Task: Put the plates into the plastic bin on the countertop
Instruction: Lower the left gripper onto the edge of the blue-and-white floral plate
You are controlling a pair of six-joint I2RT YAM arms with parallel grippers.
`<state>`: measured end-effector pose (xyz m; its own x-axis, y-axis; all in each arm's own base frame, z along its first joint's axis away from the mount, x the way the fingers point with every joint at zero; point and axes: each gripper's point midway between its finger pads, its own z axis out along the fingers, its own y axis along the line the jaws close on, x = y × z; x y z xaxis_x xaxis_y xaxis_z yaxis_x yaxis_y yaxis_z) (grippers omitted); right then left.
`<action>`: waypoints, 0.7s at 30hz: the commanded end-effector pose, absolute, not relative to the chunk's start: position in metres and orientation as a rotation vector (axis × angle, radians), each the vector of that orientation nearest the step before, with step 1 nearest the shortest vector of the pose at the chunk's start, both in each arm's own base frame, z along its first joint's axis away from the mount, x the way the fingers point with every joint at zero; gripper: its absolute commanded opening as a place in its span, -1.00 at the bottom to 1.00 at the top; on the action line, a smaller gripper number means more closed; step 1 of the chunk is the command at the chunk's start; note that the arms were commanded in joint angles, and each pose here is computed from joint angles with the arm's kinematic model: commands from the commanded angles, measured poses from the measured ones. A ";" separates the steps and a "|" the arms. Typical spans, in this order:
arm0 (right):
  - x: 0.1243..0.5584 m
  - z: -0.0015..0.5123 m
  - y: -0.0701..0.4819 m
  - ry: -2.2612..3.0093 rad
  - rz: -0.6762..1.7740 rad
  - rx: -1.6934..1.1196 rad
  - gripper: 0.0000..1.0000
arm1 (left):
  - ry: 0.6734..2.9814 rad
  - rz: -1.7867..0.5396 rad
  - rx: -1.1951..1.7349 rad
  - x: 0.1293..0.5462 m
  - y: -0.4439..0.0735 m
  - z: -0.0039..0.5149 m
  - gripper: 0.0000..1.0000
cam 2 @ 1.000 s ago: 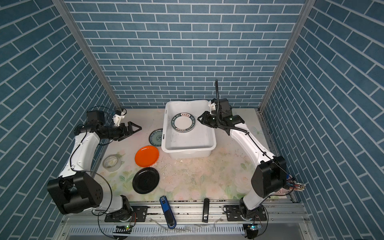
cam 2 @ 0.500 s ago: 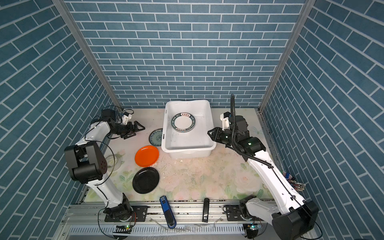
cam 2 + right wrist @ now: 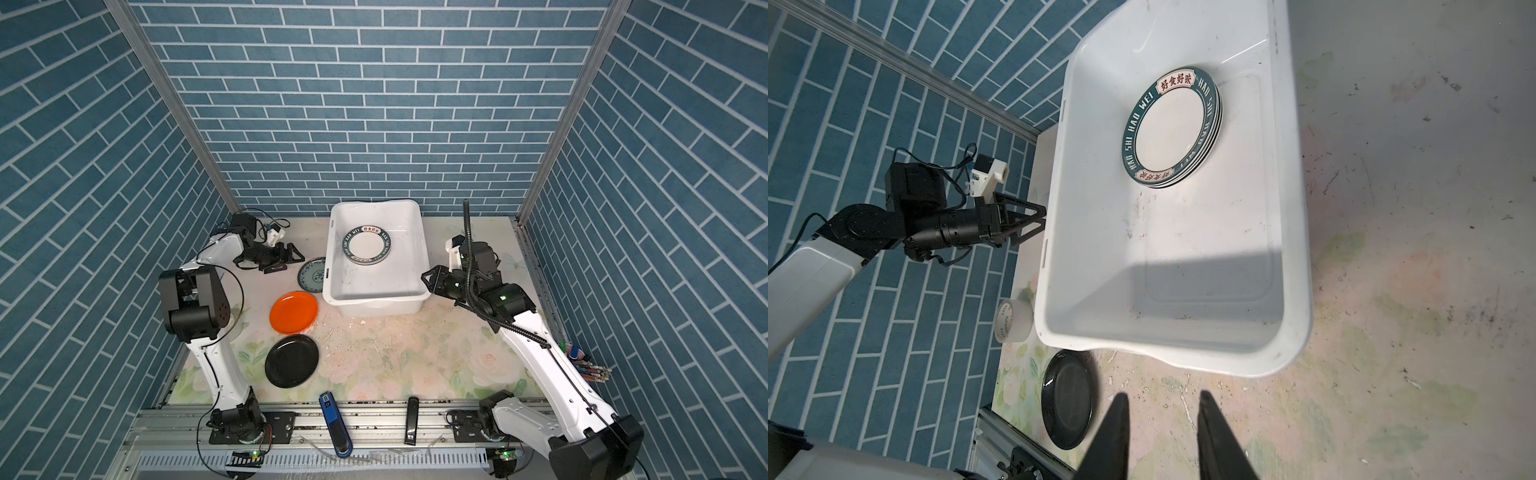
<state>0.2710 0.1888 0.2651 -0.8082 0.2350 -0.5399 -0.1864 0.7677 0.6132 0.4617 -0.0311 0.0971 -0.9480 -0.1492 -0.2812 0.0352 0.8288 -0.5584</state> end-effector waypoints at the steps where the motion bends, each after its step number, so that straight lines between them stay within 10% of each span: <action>1: 0.268 0.262 0.187 2.352 0.905 0.076 -0.42 | 2.732 -0.830 -0.086 0.460 -0.033 0.091 0.68; 21: 0.267 0.249 0.187 2.361 0.921 0.107 -0.45 | 2.831 -0.823 -0.078 0.458 -0.037 0.056 0.33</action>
<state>0.2687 0.1877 0.2500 -0.8237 0.2639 -0.5019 -0.1412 0.7618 0.6322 0.4614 -0.0370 0.0645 -0.9728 -0.1208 -0.1978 0.0062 0.8394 -0.5435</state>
